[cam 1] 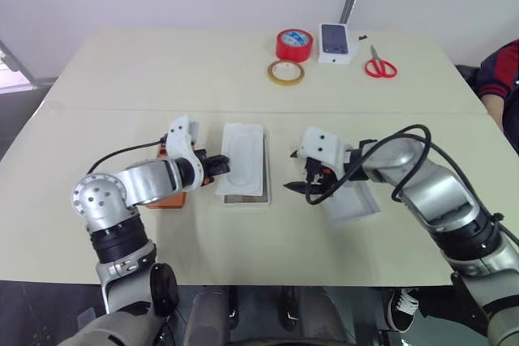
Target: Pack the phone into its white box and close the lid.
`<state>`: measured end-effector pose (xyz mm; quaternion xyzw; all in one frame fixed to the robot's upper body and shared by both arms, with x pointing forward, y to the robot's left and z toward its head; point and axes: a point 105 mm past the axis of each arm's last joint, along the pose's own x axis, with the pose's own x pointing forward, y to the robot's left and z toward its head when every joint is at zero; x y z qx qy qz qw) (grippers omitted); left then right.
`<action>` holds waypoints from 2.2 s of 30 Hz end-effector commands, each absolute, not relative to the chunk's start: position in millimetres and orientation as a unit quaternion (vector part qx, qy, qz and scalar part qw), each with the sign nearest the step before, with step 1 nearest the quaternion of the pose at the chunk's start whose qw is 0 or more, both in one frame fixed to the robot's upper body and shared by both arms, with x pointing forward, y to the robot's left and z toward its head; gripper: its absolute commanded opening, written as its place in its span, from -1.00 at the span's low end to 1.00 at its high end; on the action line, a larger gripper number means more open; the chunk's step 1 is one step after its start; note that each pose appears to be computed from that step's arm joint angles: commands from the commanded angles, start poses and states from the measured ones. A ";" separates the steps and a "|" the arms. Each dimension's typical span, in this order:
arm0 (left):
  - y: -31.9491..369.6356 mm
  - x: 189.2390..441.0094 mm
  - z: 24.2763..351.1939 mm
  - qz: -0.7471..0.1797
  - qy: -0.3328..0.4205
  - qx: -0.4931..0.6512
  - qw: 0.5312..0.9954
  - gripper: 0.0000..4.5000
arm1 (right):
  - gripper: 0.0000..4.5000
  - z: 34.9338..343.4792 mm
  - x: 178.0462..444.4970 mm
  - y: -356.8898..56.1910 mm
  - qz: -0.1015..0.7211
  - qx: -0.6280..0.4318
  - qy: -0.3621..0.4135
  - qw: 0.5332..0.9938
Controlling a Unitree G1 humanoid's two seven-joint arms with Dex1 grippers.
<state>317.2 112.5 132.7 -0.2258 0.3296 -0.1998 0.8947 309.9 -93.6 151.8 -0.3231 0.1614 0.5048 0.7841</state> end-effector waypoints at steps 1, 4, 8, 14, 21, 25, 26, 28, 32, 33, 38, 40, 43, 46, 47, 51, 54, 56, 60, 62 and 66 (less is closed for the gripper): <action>106.0 311.7 134.5 -0.208 0.325 -0.225 0.895 -1.00 | 0.63 163.6 316.7 -96.8 0.490 -0.332 0.135 0.795; 104.6 310.3 134.7 -0.206 0.326 -0.230 0.894 -0.73 | 0.66 164.2 317.9 -96.1 0.489 -0.334 0.130 0.795; 104.0 308.9 139.3 -0.207 0.323 -0.238 0.892 0.09 | 0.66 164.6 318.9 -95.4 0.490 -0.333 0.127 0.796; 106.1 308.0 167.2 -0.226 0.288 -0.267 0.892 0.78 | 0.54 172.9 325.5 -91.6 0.487 -0.309 0.117 0.809; 114.7 311.6 194.7 -0.236 0.240 -0.271 0.902 0.78 | -0.90 180.1 335.9 -73.0 0.477 -0.292 0.100 0.823; 134.2 313.2 204.0 -0.224 0.193 -0.222 0.929 0.78 | -0.98 183.3 335.5 -48.5 0.485 -0.275 0.091 0.825; 145.9 312.0 203.8 -0.217 0.181 -0.186 0.941 0.78 | -0.98 180.9 334.1 -38.3 0.489 -0.273 0.091 0.824; 168.5 308.7 197.3 -0.200 0.172 -0.112 0.958 0.78 | -0.98 174.5 335.7 -23.2 0.483 -0.261 0.103 0.830; 198.3 294.8 183.3 -0.211 0.166 -0.031 0.963 0.78 | -0.98 158.0 340.8 -7.3 0.468 -0.257 0.127 0.836; 201.2 290.0 182.3 -0.223 0.162 -0.018 0.961 0.78 | -0.98 154.3 342.2 -5.0 0.464 -0.258 0.133 0.837; 205.6 260.5 168.3 -0.293 0.170 0.060 0.939 0.78 | -0.98 139.0 352.4 1.6 0.440 -0.288 0.146 0.838; 204.4 252.3 163.5 -0.313 0.174 0.077 0.930 0.78 | -0.98 135.3 357.1 0.7 0.427 -0.302 0.148 0.840; 200.4 239.3 155.4 -0.343 0.188 0.086 0.917 0.78 | -0.98 129.9 365.4 -2.6 0.405 -0.331 0.145 0.840; 194.8 230.5 151.8 -0.364 0.192 0.090 0.907 0.78 | -0.98 128.5 371.5 -6.5 0.388 -0.353 0.137 0.841; 193.6 229.0 150.6 -0.367 0.192 0.090 0.906 0.78 | -0.98 128.5 372.9 -8.0 0.384 -0.363 0.132 0.838; 191.4 227.5 146.5 -0.368 0.194 0.092 0.905 0.78 | -0.98 129.1 373.2 -11.5 0.387 -0.389 0.114 0.828; 190.1 228.0 145.1 -0.367 0.193 0.091 0.905 0.78 | -0.98 131.2 374.1 -14.7 0.389 -0.415 0.094 0.817; 189.2 228.5 145.1 -0.367 0.191 0.088 0.906 0.78 | -0.98 134.5 373.9 -14.7 0.395 -0.425 0.075 0.811; 193.9 234.6 145.5 -0.346 0.191 0.076 0.915 0.78 | -0.98 151.7 362.5 -4.0 0.440 -0.385 0.038 0.810; 197.3 238.3 145.4 -0.331 0.193 0.072 0.921 0.78 | -0.98 160.5 350.7 0.7 0.473 -0.348 0.036 0.809; 206.5 246.8 146.4 -0.296 0.190 0.046 0.935 0.78 | -0.98 171.1 326.9 4.0 0.525 -0.307 0.043 0.793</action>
